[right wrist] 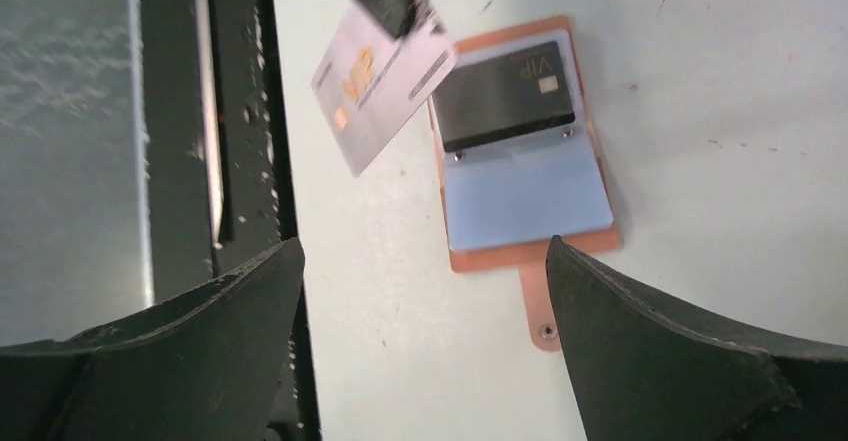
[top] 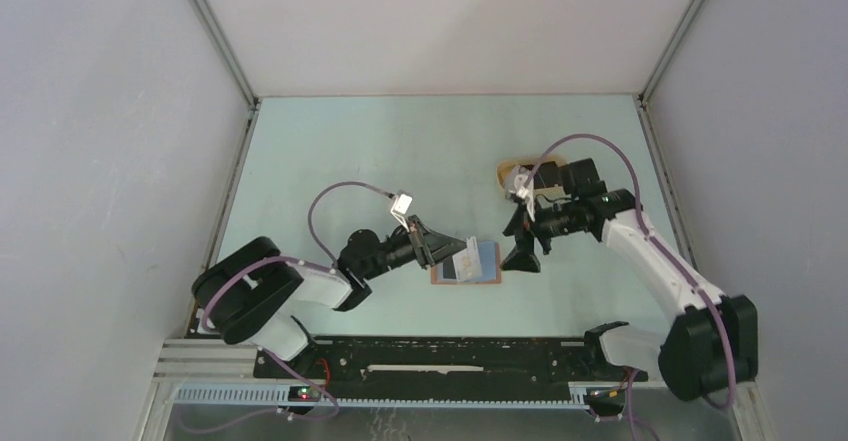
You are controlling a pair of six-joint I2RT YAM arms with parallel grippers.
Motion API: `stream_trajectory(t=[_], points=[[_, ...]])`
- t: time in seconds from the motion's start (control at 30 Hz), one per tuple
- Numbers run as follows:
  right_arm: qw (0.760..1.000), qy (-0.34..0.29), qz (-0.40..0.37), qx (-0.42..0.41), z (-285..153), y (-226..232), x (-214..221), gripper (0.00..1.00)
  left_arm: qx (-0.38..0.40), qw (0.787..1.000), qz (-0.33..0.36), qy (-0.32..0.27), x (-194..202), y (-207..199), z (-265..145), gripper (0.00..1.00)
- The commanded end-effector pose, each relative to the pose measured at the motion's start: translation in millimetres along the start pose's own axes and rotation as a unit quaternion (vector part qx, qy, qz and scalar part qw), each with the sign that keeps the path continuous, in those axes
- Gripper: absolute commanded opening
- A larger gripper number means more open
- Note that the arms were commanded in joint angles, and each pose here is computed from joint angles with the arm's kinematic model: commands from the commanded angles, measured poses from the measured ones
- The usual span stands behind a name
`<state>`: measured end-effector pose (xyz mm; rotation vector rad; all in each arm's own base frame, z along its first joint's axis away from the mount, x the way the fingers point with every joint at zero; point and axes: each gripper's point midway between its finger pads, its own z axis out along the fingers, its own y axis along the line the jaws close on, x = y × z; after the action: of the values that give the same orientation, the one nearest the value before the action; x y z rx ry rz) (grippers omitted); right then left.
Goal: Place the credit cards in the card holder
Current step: Insert the credit card into the card holder.
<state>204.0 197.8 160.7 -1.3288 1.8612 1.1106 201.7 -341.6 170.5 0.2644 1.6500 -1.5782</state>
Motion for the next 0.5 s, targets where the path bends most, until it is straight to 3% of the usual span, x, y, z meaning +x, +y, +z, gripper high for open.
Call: stream_trajectory(t=[0.0, 0.17, 0.23, 0.33, 0.47], points=[[0.990, 0.032, -0.122, 0.059, -4, -1, 21, 1.00, -0.093, 0.994, -0.012, 0.051, 21, 27, -22, 0.00], [0.979, 0.007, -0.201, 0.009, 14, 21, 14, 0.98, -0.165, 0.983, 0.006, 0.077, 21, 48, -25, 0.00], [0.977, 0.025, -0.210, 0.009, 26, 15, 14, 0.89, -0.168, 0.982, -0.004, 0.082, 22, 50, -18, 0.00], [0.981, 0.064, -0.181, 0.021, 41, 1, 18, 0.68, -0.179, 0.980, -0.025, 0.084, 24, 59, -13, 0.00], [0.988, 0.107, -0.105, 0.038, 52, -22, 30, 0.29, -0.196, 0.977, -0.044, 0.074, 18, 72, -10, 0.00]])
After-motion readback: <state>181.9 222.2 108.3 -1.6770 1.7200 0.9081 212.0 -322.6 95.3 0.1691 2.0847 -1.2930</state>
